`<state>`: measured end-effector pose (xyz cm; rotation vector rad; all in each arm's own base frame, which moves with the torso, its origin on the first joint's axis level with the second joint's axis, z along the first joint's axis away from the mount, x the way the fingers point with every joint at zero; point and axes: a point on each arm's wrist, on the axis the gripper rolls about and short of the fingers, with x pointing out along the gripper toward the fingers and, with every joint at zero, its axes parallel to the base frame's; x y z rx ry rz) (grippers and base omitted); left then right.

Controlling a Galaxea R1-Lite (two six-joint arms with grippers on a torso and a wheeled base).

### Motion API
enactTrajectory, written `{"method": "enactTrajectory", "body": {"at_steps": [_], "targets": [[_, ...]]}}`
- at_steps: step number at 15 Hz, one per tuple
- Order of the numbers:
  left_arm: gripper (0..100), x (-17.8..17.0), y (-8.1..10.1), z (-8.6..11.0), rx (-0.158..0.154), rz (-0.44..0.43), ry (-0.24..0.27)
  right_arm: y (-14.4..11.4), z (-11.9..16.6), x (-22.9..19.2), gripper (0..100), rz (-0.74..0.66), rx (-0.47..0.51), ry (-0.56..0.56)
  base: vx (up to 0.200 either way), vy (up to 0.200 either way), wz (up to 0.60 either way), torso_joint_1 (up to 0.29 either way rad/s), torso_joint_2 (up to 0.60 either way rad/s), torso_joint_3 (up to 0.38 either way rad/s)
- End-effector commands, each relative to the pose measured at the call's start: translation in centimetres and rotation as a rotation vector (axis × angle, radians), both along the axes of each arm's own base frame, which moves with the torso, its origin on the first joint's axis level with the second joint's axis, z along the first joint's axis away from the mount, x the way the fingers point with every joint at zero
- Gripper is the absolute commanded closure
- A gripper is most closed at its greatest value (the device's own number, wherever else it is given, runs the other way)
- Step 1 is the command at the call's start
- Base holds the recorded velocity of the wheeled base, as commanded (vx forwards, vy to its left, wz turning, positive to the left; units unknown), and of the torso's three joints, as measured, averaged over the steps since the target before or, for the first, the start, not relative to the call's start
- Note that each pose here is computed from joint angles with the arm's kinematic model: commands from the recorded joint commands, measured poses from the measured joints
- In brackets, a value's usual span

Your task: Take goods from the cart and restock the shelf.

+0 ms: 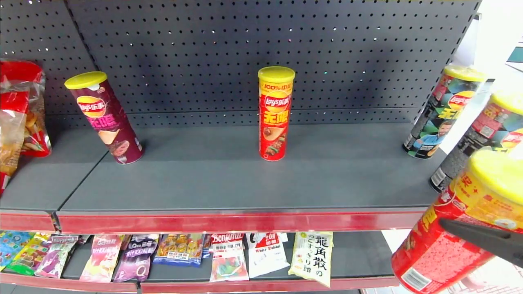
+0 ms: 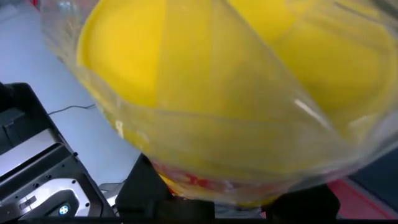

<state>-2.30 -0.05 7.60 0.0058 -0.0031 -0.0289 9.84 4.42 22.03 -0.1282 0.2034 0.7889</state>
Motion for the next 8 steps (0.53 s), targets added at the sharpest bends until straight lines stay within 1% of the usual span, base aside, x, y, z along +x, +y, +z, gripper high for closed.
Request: {"method": "enactTrajectory", "body": {"at_steps": [1, 6, 8], "targets": [[0, 0.0, 0.0, 0.0, -0.001, 0.000, 0.000, 0.0, 0.0, -0.1, 100, 0.002, 0.002, -0.004, 0.200, 0.000, 0.00, 0.012, 0.01, -0.002], [0, 0.0, 0.0, 0.0, -0.009, 0.001, 0.000, -0.2, 0.2, -0.7, 100, 0.027, 0.015, -0.016, 0.000, 0.000, 0.00, 0.000, 0.00, 0.000], [0, 0.0, 0.0, 0.0, -0.004, 0.001, 0.000, -0.3, -0.1, -1.2, 100, 0.036, 0.018, -0.019, 0.000, 0.000, 0.00, 0.000, 0.00, 0.000]]}}
